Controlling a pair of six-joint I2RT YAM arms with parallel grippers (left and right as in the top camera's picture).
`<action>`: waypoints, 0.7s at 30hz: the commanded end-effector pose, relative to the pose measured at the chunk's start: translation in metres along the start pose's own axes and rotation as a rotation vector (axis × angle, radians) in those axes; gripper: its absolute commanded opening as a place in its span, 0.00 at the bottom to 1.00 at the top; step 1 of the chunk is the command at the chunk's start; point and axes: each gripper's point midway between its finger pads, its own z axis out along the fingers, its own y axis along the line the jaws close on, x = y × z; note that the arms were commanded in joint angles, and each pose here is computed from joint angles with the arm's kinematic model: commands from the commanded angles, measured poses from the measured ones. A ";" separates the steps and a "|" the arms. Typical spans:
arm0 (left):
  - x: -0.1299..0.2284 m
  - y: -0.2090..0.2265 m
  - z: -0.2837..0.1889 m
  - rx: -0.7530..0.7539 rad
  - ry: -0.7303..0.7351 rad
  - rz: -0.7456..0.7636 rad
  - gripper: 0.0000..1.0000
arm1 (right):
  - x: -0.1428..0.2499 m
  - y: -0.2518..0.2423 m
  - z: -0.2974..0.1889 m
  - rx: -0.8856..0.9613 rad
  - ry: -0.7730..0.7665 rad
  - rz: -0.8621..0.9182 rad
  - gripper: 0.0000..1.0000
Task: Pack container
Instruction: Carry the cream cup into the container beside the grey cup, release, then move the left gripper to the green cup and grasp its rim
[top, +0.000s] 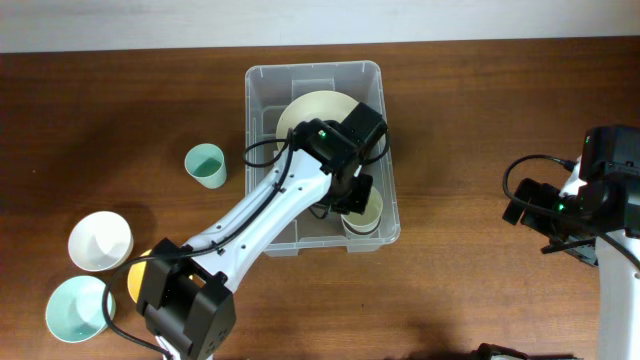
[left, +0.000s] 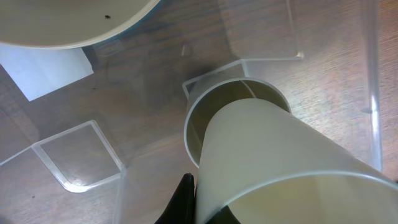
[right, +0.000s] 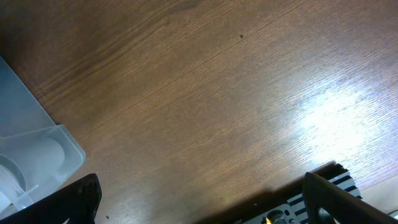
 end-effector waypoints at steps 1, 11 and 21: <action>-0.002 -0.003 -0.003 0.013 -0.004 -0.011 0.37 | 0.001 0.001 0.001 -0.003 0.004 -0.003 0.99; -0.018 0.043 -0.031 -0.126 -0.091 -0.073 0.61 | 0.002 0.000 0.001 -0.002 0.009 -0.003 1.00; -0.035 0.216 -0.126 -0.251 -0.322 -0.443 0.73 | 0.001 0.001 0.001 -0.003 0.004 -0.003 0.99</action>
